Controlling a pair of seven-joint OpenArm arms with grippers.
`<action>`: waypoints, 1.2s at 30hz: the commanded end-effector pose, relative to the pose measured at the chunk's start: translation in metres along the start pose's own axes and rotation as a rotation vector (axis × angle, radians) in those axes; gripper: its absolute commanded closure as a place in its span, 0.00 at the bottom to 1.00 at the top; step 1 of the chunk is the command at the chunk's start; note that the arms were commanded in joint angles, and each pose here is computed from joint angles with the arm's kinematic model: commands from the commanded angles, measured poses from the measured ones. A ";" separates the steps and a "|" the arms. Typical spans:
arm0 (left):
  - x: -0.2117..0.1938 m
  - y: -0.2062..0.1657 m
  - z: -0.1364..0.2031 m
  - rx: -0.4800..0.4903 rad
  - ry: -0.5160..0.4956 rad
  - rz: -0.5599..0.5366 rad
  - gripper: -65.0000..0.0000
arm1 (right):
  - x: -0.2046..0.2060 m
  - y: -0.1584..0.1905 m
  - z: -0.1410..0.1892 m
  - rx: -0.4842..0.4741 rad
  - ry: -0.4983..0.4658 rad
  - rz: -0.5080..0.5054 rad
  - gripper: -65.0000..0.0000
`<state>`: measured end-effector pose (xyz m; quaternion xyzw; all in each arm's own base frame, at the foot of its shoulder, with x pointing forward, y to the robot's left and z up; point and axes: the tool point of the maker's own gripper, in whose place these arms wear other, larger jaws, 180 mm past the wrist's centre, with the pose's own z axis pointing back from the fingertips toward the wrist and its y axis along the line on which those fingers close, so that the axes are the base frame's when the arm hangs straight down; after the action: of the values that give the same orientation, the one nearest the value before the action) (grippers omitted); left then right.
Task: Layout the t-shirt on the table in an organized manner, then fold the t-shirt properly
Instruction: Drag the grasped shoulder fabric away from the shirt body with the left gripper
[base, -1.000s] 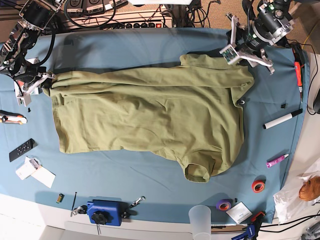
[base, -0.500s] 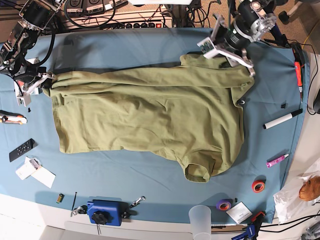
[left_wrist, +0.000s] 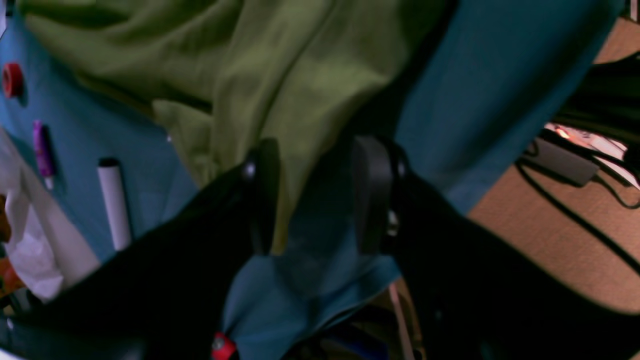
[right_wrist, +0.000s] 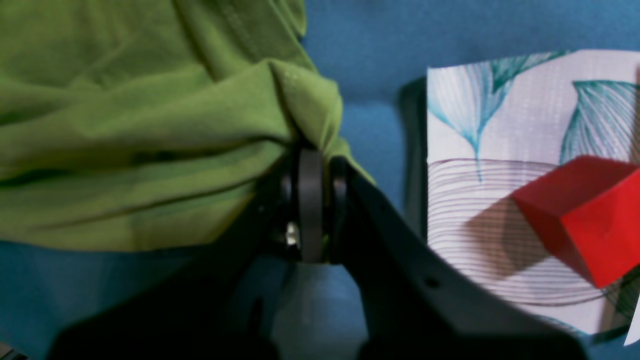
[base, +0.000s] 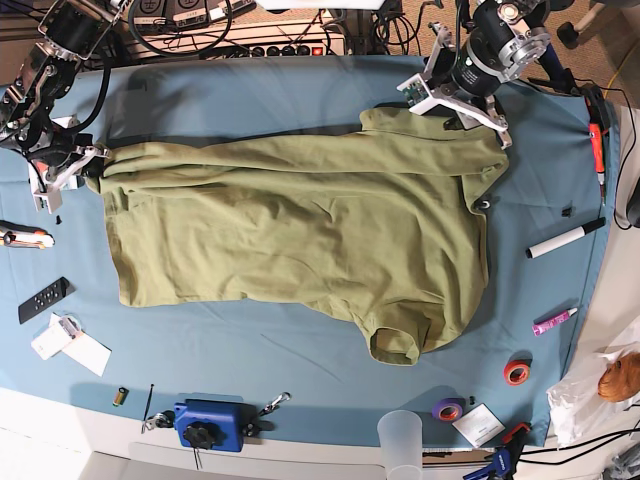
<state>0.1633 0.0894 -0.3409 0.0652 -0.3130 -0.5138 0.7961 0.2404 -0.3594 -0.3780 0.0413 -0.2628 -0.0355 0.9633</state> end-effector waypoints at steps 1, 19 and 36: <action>0.005 0.005 0.003 0.021 -0.022 -0.001 0.65 | 0.017 -0.006 0.008 -0.013 -0.049 0.020 1.00; -0.091 0.030 -0.018 0.246 0.363 0.194 1.00 | 0.008 0.025 0.011 0.166 -0.040 0.030 1.00; -0.089 0.019 0.016 0.307 0.367 0.185 1.00 | -0.030 0.036 0.019 0.263 -0.022 -0.045 1.00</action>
<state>0.1411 0.1776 -0.3657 0.2423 -0.2296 -0.3667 0.8684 0.2023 -0.3136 -0.3832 0.1849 -0.2661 -0.0292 0.9456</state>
